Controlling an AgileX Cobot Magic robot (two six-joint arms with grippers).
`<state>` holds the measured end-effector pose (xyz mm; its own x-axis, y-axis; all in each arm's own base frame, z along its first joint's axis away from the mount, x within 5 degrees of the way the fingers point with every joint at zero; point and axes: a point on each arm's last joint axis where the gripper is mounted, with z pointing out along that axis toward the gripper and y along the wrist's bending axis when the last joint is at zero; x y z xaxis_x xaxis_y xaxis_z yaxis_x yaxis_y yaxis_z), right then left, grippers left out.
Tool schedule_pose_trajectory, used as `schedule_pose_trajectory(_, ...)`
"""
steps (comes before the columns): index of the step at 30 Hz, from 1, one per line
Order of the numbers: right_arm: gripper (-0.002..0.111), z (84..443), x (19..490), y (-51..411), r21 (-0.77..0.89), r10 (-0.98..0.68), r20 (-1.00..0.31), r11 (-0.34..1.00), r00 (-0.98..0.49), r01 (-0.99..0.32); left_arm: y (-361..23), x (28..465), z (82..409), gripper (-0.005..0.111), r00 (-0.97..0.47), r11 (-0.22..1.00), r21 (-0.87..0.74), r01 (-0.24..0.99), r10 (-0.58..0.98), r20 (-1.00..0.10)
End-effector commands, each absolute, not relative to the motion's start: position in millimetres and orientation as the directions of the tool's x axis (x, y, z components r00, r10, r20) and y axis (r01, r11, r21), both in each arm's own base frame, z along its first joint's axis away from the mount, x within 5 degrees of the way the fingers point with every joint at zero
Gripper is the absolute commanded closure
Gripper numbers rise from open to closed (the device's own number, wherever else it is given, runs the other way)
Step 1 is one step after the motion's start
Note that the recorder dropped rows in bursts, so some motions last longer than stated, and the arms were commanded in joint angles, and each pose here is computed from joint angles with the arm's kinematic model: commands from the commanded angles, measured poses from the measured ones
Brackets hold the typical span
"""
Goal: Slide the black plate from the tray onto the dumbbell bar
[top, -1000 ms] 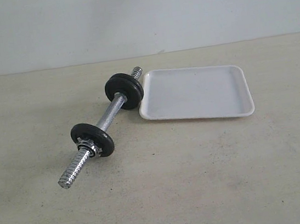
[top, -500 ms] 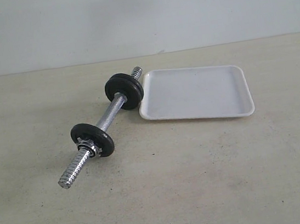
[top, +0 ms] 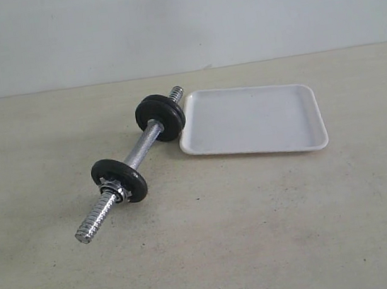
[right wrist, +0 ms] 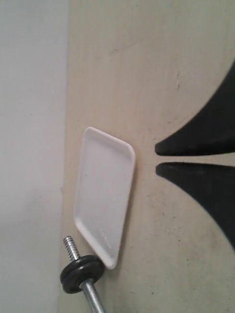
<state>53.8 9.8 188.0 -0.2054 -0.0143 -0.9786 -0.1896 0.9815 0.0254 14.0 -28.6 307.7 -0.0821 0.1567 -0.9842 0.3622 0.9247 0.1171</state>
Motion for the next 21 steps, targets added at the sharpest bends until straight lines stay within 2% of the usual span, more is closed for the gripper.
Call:
schedule_pose_trajectory(1,0.104,180.6,52.5,7.8,0.008,-0.039,-0.963,0.985,-0.268,-0.172,-29.0,14.0,305.7,0.102,-0.085,0.926,0.100,0.363,0.140,-0.987)
schedule_pose_trajectory(10,0.104,180.5,53.1,0.8,0.017,0.005,-0.962,0.999,-0.273,-0.040,-29.1,14.0,305.5,0.102,-0.087,0.926,0.100,0.364,0.141,-0.986)
schedule_pose_trajectory(21,0.104,180.6,53.1,0.2,0.003,-0.007,-0.962,0.999,-0.271,-0.037,-29.1,14.0,305.5,0.102,-0.087,0.926,0.100,0.364,0.141,-0.986)
